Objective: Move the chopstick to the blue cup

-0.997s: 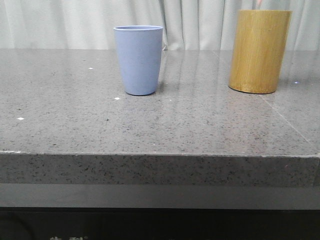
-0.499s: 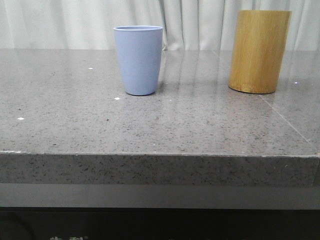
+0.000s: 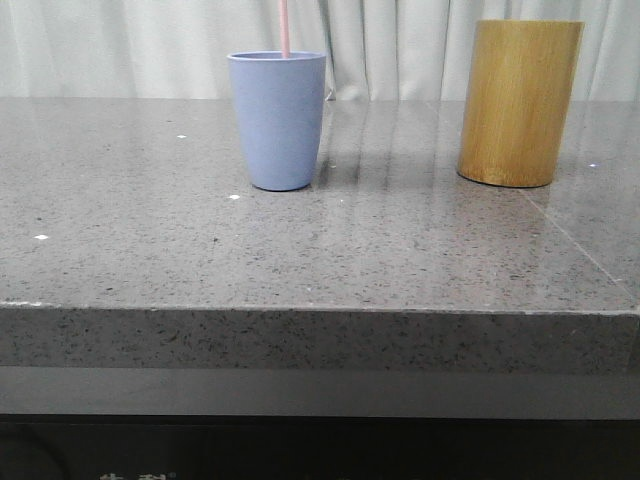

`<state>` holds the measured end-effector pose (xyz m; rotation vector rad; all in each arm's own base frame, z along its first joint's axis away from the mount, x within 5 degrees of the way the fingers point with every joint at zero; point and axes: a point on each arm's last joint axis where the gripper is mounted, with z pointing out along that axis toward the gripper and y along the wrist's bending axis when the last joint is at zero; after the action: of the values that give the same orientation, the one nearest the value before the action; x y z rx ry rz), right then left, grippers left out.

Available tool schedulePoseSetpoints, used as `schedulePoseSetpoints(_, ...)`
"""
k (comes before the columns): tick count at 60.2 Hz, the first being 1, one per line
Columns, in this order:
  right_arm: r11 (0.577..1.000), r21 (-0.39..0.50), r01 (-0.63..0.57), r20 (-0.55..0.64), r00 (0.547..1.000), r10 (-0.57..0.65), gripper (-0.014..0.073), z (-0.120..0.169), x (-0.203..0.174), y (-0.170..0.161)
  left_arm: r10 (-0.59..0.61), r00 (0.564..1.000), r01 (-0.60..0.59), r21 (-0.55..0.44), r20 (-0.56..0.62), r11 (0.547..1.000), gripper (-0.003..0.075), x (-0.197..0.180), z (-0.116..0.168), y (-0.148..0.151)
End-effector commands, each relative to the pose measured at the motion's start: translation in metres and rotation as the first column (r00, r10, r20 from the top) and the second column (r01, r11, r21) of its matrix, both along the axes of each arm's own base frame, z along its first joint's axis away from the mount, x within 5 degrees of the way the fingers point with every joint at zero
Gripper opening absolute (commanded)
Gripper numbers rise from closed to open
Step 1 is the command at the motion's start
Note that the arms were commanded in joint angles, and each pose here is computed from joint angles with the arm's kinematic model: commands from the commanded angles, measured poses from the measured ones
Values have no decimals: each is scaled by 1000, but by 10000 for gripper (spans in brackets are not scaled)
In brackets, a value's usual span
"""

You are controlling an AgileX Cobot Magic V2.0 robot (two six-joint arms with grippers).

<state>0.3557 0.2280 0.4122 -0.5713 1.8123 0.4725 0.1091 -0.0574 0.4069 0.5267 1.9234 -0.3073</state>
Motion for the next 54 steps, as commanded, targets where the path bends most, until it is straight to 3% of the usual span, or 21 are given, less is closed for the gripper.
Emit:
schedulePoseSetpoints(1, 999, 53, 8, 109, 994, -14, -19, 30, -8, -6, 12, 995, -6, -60, 94, 998, 274, 1, 16, 0)
schedulePoseSetpoints(6, 999, 44, 7, 95, 995, -11, 113, 26, -6, -5, 12, 995, -6, -60, 94, 998, 274, 1, 16, 0)
schedulePoseSetpoints(13, 999, 38, 5, 87, 996, -8, 362, 25, -6, -5, 12, 995, -6, -60, 94, 998, 274, 1, 16, 0)
schedulePoseSetpoints(18, 999, 37, 3, 85, 996, -7, 461, 26, -8, -6, 13, 995, -6, -64, 102, 998, 274, 1, 16, 0)
schedulePoseSetpoints(30, 1000, 11, -21, 51, 999, 20, 477, 41, -27, -15, 15, 993, -7, -71, 116, 997, 274, 1, 18, 0)
schedulePoseSetpoints(37, 998, -47, -51, -23, 998, 50, 477, 54, -52, -31, 15, 994, -7, -70, 113, 998, 274, 1, 17, 0)
schedulePoseSetpoints(45, 990, -133, -53, -108, 993, 39, 477, 70, -85, -63, 14, 994, -7, -68, 110, 998, 275, 1, 17, 0)
schedulePoseSetpoints(54, 988, -148, 34, -173, 983, -60, 477, 75, -115, -107, 14, 994, -7, -68, 110, 998, 274, 1, 17, 0)
